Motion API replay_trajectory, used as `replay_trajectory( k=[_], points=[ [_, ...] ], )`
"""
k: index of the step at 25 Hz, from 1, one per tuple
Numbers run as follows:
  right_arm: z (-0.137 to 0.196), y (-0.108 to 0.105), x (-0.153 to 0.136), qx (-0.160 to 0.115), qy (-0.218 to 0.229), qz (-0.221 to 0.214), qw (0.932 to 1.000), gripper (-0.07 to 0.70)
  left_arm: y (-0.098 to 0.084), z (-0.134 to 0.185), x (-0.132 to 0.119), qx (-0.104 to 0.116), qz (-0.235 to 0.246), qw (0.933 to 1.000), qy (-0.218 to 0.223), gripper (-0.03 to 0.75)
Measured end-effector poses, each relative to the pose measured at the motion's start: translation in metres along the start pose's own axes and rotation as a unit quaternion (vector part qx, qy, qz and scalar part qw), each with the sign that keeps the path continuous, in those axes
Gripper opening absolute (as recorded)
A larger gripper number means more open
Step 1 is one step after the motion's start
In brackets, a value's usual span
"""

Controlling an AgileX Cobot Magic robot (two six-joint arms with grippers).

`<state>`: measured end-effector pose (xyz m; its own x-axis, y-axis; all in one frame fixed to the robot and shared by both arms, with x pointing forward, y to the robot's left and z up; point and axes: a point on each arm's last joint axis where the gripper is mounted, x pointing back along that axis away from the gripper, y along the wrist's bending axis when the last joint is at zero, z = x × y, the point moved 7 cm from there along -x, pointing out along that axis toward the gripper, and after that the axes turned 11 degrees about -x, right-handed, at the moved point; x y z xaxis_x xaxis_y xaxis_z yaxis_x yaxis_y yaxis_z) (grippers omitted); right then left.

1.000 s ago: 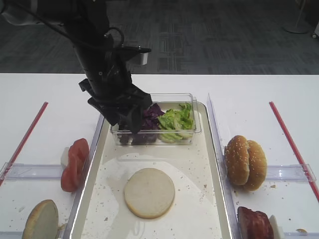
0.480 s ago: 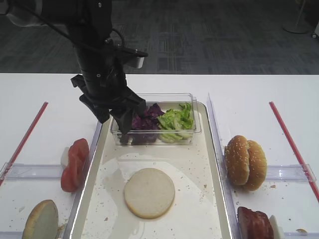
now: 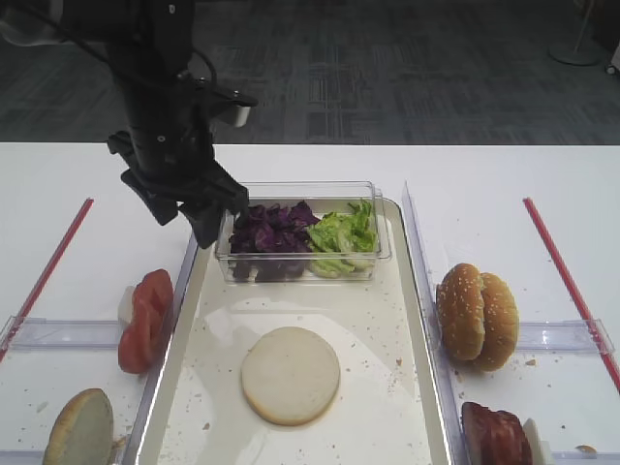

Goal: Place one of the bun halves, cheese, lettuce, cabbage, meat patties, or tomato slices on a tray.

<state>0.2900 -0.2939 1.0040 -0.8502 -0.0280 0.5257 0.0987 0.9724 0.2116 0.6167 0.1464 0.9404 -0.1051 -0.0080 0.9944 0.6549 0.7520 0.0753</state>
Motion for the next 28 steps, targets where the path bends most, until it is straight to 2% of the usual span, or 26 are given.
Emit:
replay_trajectory(
  k=[5,8,14,22,28],
  points=[
    [0.000,0.000,0.000,0.000,0.000,0.000,1.0000,0.445,0.041,0.017,-0.002,0.056,-0.003,0.9984,0.004,0.421],
    [0.000,0.000,0.000,0.000,0.000,0.000,1.0000,0.445,0.068,0.031,-0.003,0.090,-0.002,0.9959,0.005,0.447],
    [0.000,0.000,0.000,0.002,0.000,0.000,1.0000,0.445,0.104,0.054,-0.004,0.147,0.003,0.9891,0.004,0.510],
    [0.000,0.000,0.000,0.002,0.000,0.000,1.0000,0.445,0.125,0.071,-0.004,0.182,0.002,0.9833,0.006,0.519],
    [0.000,0.000,0.000,0.003,0.000,0.000,1.0000,0.445,0.130,0.075,-0.003,0.189,0.001,0.9820,0.004,0.519]
  ],
)
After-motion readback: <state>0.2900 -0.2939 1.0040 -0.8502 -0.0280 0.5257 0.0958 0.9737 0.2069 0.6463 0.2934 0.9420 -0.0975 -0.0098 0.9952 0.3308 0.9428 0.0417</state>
